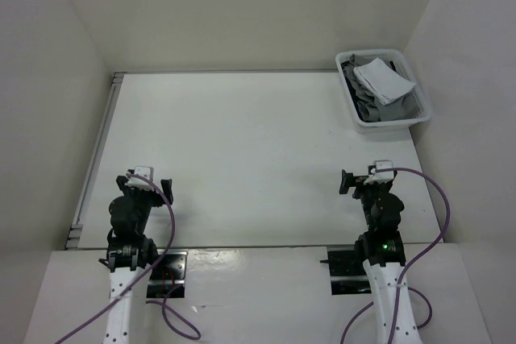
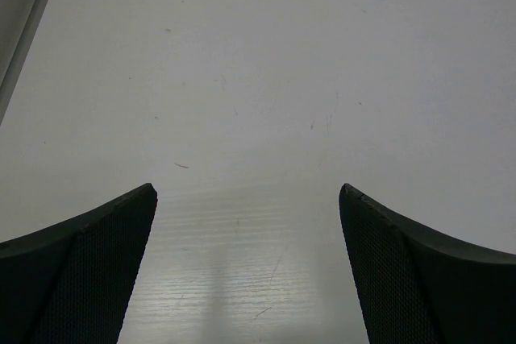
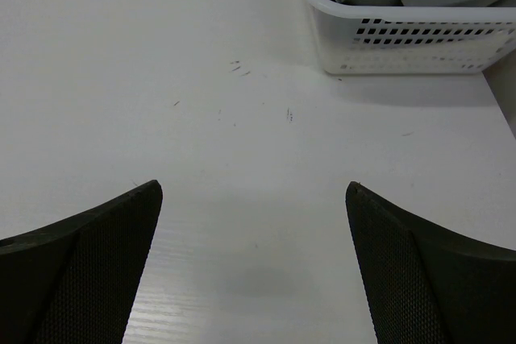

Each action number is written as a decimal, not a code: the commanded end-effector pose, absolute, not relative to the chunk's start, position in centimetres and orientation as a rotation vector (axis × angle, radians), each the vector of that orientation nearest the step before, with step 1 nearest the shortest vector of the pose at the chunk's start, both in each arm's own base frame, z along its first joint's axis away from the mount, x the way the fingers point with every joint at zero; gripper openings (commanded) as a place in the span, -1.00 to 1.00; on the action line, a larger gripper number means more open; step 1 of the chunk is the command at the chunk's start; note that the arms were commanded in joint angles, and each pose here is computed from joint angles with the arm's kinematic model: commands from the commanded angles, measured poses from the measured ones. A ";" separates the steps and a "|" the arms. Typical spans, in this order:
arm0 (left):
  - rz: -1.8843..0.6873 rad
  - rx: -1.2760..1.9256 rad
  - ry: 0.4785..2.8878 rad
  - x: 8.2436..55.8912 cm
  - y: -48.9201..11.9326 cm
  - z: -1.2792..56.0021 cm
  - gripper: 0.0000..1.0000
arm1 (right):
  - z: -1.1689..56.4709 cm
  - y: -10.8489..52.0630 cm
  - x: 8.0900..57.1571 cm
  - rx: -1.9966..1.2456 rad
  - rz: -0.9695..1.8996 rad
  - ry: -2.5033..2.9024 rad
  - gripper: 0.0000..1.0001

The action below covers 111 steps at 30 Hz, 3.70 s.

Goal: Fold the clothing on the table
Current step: Grab the skirt from the pile

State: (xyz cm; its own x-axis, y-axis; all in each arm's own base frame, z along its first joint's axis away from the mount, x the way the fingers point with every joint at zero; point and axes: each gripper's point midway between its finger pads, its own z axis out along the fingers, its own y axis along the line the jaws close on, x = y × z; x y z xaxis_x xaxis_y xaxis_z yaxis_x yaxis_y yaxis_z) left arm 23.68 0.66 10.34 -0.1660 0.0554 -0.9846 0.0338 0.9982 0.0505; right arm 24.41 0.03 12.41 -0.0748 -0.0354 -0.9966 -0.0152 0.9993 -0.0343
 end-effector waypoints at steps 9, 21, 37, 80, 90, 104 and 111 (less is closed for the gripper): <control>0.039 0.101 1.598 24.1 0.6 12.0 1.00 | 13.4 -0.1 24.7 -0.036 -0.019 1.552 0.97; 0.039 0.101 1.598 24.1 0.6 12.0 1.00 | 13.4 -0.1 24.7 -0.036 -0.019 1.552 0.97; 0.156 0.497 1.411 21.8 -2.0 20.1 1.00 | 19.2 0.1 23.7 -0.130 -0.079 1.440 0.97; -0.095 -0.096 2.036 36.1 2.0 25.1 1.00 | 29.2 -4.9 39.2 0.066 -0.059 1.905 0.97; -0.061 -0.071 2.292 40.3 1.6 18.7 1.00 | 24.3 -3.2 45.7 0.049 -0.096 2.002 0.97; -0.114 -0.041 2.245 41.9 0.8 19.7 1.00 | 23.4 -10.8 53.5 0.216 -0.212 1.997 0.97; -0.156 -0.017 2.248 42.7 0.5 19.5 1.00 | 18.6 -13.7 57.6 0.243 -0.230 2.100 0.97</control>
State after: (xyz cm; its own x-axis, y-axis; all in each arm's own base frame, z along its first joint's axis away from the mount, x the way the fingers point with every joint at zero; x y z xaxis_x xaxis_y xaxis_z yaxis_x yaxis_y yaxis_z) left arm 41.12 0.68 18.20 -0.6680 -0.0787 -0.7400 0.0026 0.9941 -0.1081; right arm 56.25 -13.27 18.84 -0.5012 0.0770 -0.8619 0.2680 0.9609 -0.0700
